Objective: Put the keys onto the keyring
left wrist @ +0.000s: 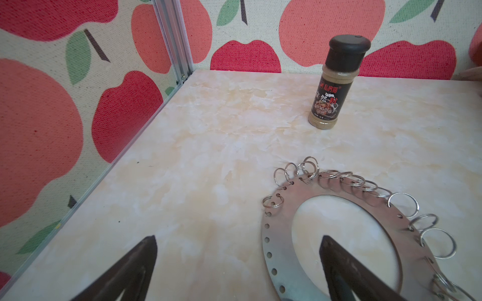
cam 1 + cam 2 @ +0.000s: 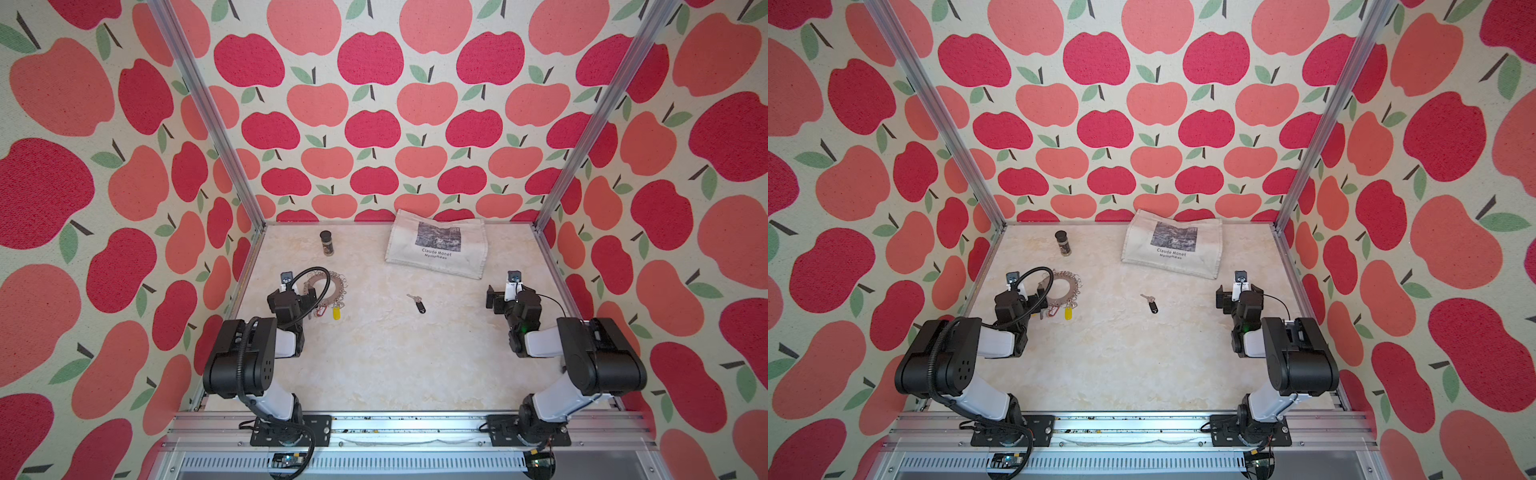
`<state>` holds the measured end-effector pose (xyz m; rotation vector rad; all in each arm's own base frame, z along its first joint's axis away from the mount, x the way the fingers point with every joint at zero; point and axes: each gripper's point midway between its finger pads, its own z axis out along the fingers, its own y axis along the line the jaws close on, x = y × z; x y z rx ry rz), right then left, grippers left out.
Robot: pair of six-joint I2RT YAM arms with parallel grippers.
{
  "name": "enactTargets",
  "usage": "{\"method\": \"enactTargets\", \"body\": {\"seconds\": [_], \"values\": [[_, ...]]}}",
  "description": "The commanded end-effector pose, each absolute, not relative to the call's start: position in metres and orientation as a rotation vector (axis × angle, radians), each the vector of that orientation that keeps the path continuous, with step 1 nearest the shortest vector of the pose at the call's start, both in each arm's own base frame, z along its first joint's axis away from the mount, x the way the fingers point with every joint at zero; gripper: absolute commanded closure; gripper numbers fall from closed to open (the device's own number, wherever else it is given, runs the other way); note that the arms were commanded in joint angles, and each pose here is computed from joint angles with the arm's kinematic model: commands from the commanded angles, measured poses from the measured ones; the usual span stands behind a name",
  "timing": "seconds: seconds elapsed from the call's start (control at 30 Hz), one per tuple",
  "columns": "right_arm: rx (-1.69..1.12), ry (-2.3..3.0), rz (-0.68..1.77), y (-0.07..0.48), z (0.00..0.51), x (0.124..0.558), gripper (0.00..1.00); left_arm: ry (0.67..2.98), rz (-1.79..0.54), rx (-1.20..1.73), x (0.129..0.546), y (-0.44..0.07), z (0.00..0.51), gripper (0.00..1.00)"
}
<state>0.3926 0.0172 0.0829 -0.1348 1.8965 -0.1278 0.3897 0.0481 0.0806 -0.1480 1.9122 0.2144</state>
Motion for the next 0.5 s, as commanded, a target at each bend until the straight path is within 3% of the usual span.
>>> {"method": "enactTargets", "body": {"seconds": [0.0, 0.47], "values": [[-0.121, 1.876, -0.114, 0.0168, 0.0923, 0.3972, 0.01, 1.904, 0.193, -0.154, 0.3955, 0.0479, 0.0837, 0.01], [-0.121, 1.878, -0.115, 0.0165, 0.0920, 0.3976, 0.01, 1.907, 0.188, -0.154, 0.3955, 0.0477, 0.0830, 0.01]]}}
